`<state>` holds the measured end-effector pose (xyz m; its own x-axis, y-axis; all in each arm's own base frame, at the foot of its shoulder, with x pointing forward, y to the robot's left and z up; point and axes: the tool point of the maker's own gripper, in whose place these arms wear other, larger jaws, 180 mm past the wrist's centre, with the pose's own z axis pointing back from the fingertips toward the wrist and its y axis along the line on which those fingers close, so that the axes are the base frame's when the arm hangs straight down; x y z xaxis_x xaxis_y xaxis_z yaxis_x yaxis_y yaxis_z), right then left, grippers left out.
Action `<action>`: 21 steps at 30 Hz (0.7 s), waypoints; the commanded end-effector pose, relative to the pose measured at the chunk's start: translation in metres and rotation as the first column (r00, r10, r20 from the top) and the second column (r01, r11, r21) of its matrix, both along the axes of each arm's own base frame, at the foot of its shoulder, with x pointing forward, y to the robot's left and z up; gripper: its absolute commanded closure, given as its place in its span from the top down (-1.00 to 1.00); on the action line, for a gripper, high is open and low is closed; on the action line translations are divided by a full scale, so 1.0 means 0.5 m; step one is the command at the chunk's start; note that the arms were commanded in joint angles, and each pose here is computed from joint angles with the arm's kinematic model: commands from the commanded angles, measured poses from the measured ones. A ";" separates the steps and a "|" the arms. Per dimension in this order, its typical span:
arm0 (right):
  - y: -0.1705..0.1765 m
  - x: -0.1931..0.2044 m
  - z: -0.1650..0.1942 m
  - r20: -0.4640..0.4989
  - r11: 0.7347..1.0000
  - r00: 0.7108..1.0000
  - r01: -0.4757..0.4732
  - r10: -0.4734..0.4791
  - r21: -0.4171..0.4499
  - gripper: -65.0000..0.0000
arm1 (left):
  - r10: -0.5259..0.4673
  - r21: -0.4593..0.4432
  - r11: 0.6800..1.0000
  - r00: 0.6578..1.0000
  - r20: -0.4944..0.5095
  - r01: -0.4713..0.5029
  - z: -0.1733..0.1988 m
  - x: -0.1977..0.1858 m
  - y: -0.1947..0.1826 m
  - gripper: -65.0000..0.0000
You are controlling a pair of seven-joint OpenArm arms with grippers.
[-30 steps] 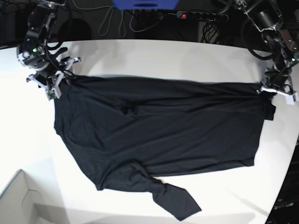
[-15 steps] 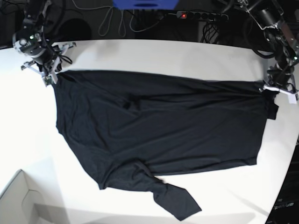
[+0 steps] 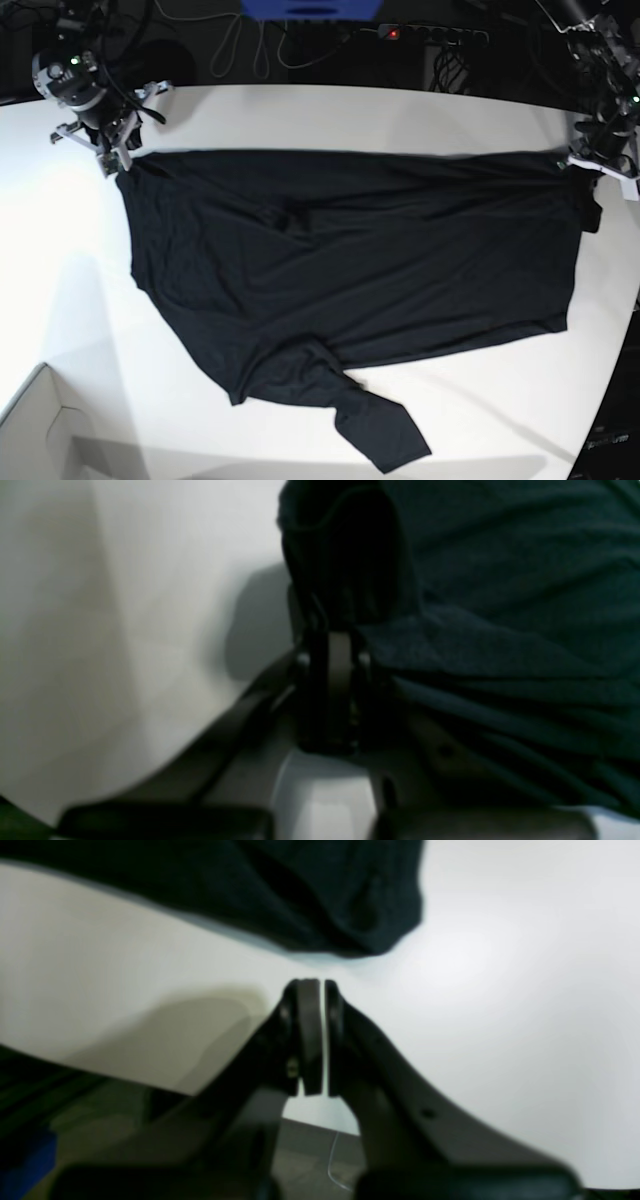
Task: Layout the t-shirt on the table in an organized manner, then fold the t-shirt properly
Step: 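Pull the held collar edge further from the hem with both grippers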
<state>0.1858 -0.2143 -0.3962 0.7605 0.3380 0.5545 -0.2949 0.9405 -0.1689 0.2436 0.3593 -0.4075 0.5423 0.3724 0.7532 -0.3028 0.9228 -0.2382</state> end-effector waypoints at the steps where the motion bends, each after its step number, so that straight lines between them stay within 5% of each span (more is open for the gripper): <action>1: -0.003 0.016 0.021 0.046 1.000 0.999 -0.003 0.003 -0.002 -0.77 | -0.003 0.028 1.000 0.998 0.055 0.001 0.035 0.020 0.016 -1.00; 8: 0.004 0.076 0.049 0.114 1.000 0.993 -0.016 0.016 -0.001 0.04 | -0.003 0.029 1.000 0.998 0.058 0.001 0.037 0.023 0.017 -1.00; 13: 0.008 0.107 0.057 0.142 1.000 0.990 -0.013 0.011 0.012 0.08 | -0.003 0.031 1.000 0.998 0.058 0.001 0.038 0.023 0.018 -1.00; 21: 0.009 0.086 -0.042 0.014 0.996 1.000 0.024 -0.025 0.089 0.09 | -0.002 0.032 0.999 0.998 0.061 0.000 0.039 0.024 0.019 -1.00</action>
